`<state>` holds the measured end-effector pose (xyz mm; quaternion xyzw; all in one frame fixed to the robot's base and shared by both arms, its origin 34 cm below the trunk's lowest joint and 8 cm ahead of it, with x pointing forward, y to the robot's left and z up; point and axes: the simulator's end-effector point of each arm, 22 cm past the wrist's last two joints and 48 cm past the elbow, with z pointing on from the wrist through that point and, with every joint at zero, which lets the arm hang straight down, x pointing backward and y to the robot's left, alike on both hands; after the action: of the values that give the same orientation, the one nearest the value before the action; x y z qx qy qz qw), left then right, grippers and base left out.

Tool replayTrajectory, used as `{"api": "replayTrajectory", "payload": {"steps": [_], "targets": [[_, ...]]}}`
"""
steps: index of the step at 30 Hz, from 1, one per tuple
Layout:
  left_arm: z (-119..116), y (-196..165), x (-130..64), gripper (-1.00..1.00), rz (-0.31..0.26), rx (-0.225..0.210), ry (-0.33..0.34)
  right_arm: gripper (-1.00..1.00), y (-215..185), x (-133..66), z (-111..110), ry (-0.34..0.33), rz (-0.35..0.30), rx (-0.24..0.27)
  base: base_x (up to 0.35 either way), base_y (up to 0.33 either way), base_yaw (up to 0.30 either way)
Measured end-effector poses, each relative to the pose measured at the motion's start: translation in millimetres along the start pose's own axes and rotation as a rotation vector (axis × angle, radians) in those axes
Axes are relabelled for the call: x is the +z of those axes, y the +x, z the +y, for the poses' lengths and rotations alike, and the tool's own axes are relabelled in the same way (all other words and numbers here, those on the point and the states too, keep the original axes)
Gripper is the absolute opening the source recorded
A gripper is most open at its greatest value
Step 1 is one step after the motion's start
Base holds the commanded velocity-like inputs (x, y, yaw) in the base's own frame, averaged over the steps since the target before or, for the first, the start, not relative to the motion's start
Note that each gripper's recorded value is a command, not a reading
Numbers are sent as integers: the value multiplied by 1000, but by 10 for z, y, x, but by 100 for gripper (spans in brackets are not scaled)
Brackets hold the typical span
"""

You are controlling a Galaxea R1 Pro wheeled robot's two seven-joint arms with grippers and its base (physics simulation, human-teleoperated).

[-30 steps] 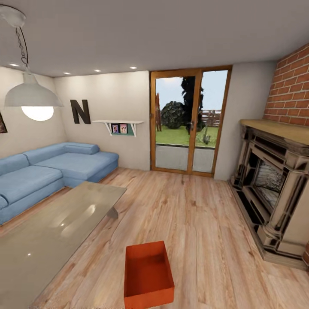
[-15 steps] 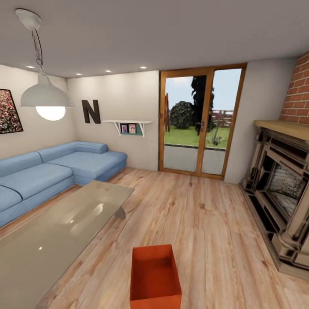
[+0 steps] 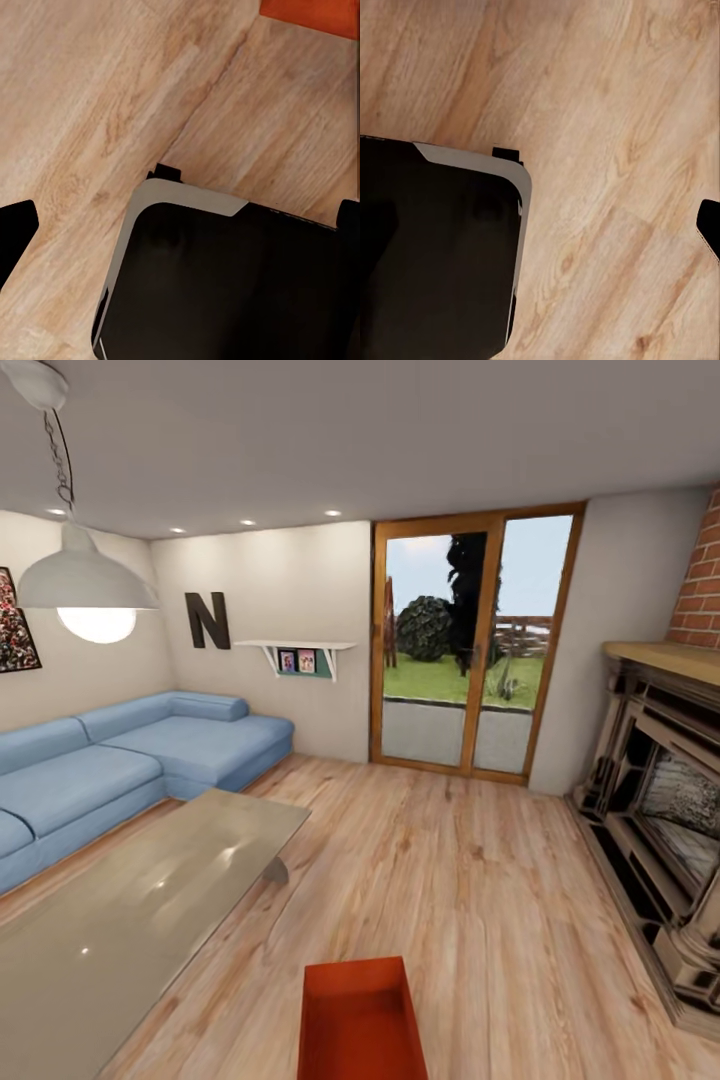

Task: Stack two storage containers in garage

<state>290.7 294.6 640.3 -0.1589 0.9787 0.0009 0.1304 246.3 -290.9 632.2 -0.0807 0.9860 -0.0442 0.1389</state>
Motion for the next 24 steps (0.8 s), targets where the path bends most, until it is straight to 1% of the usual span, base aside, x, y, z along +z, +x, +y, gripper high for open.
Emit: {"api": "replayTrajectory", "payload": {"steps": [17, 20, 24], "targets": [[-1, -8, 0, 100, -4, 1, 0, 100, 2, 0, -1, 0, 1, 1, 315, 0, 0], [0, -9, 1, 100, -3, 1, 0, 100, 0, 1, -1, 0, 1, 2, 166, 0, 0], [1, -9, 2, 100, -3, 1, -1, 100, 0, 2, -1, 1, 1, 4, 38, 0, 0]]}}
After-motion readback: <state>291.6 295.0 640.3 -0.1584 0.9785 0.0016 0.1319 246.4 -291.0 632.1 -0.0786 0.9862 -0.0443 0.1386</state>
